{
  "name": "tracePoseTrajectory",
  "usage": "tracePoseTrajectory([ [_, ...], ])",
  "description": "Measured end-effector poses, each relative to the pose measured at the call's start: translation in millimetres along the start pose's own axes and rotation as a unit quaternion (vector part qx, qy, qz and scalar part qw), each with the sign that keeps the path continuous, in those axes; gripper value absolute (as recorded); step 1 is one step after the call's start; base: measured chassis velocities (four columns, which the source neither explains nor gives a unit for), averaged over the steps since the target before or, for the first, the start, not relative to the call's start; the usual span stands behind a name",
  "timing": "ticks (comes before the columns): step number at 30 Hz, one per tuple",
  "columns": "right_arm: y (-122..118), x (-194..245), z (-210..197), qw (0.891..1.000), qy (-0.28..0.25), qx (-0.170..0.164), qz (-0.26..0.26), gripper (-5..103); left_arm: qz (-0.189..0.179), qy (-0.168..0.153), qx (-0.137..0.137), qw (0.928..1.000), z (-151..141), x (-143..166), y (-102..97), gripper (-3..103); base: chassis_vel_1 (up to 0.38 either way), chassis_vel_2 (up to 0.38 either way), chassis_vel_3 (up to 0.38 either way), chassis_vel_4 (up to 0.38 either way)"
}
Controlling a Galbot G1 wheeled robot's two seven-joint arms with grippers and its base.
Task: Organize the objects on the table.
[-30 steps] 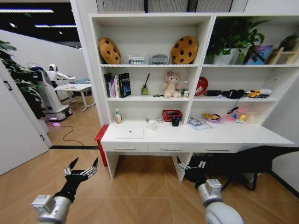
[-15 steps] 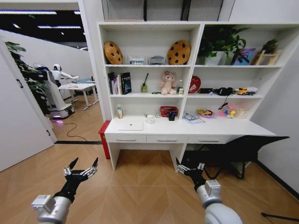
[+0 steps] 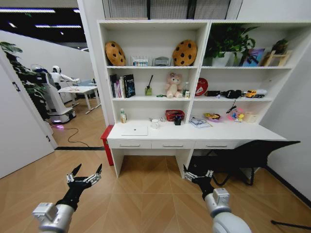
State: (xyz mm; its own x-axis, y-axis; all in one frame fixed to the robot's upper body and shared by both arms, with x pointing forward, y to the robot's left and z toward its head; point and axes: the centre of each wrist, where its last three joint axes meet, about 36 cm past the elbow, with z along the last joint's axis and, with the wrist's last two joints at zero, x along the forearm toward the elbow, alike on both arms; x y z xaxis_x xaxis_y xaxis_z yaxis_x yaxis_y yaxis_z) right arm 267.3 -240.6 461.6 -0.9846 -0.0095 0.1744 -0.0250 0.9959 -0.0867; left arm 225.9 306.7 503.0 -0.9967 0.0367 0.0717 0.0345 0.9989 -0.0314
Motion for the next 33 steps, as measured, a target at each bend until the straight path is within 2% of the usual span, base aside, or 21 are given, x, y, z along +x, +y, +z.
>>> tracePoseTrajectory([
  [33, -0.6, 2.6, -1.6, 1.0, -0.009, -0.004, 0.015, 100, 0.0, 0.0, 0.0, 1.0, 0.0, 0.0, 0.0, 100, 0.0, 0.0, 0.0, 0.0],
])
